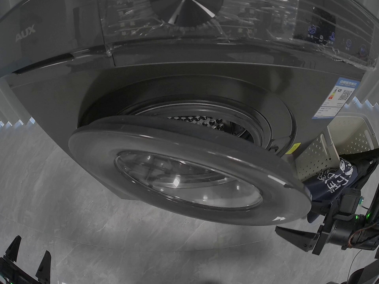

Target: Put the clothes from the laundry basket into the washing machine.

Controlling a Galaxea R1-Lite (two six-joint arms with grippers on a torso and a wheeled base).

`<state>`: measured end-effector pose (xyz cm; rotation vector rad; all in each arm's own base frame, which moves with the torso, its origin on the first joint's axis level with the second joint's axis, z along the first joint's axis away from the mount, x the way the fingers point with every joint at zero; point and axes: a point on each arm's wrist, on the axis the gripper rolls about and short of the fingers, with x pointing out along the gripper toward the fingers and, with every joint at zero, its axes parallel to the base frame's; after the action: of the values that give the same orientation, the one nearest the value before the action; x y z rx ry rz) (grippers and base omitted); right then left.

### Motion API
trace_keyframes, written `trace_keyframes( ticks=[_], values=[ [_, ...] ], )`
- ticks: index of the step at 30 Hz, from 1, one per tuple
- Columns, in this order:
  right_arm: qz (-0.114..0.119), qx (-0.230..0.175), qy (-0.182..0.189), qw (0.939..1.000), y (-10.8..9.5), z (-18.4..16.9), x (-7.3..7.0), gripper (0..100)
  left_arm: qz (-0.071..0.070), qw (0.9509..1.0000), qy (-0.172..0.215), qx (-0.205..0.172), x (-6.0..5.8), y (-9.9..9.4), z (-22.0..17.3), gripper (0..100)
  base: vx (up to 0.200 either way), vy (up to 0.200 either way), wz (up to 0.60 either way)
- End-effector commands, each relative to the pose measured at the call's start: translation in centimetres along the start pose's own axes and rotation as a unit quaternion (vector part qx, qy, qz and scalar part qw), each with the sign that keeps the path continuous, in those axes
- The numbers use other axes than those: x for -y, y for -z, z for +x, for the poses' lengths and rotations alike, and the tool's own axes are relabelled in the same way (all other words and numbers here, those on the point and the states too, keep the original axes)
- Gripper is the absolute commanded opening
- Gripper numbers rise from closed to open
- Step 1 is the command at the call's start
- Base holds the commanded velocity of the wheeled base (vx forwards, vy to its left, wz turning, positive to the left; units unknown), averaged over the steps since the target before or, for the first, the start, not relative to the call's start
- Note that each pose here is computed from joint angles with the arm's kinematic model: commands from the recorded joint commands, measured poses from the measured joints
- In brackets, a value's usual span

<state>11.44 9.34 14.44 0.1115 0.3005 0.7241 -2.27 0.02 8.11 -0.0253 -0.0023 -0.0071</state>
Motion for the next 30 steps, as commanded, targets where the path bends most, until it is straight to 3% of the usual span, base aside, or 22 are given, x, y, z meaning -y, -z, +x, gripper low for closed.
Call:
trace_keyframes(
  ticks=[1, 7, 14, 23, 30],
  values=[
    [-0.001, -0.016, -0.003, 0.9999, 0.9, -0.3, 0.0, 100, 0.0, 1.0, 0.0, 0.0, 0.0, 0.5, 0.0, 100, 0.0, 0.0, 0.0],
    [-0.003, -0.007, 0.002, 1.0, 0.4, 0.0, 0.1, 100, 0.001, 1.0, 0.0, -0.001, 0.0, 0.5, 0.0, 100, 0.0, 0.0, 0.0],
    [-0.003, -0.024, -0.001, 0.9997, 0.2, 1.5, 0.0, 100, 0.0, 1.0, 0.0, 0.0, 0.0, 0.5, 0.0, 100, -0.2, 0.0, 0.0],
    [-0.005, -0.046, -0.023, 0.9987, 1.8, 0.9, -0.5, 100, 0.0, 1.0, 0.0, -0.001, 0.0, 0.5, 0.0, 100, -0.044, 0.0, 0.0],
    [-0.005, -0.081, -0.002, 0.9967, 4.3, -1.1, 0.3, 100, 0.0, 1.0, 0.0, -0.001, 0.0, 0.5, 0.0, 100, 0.0, 0.0, 0.0]
  ],
)
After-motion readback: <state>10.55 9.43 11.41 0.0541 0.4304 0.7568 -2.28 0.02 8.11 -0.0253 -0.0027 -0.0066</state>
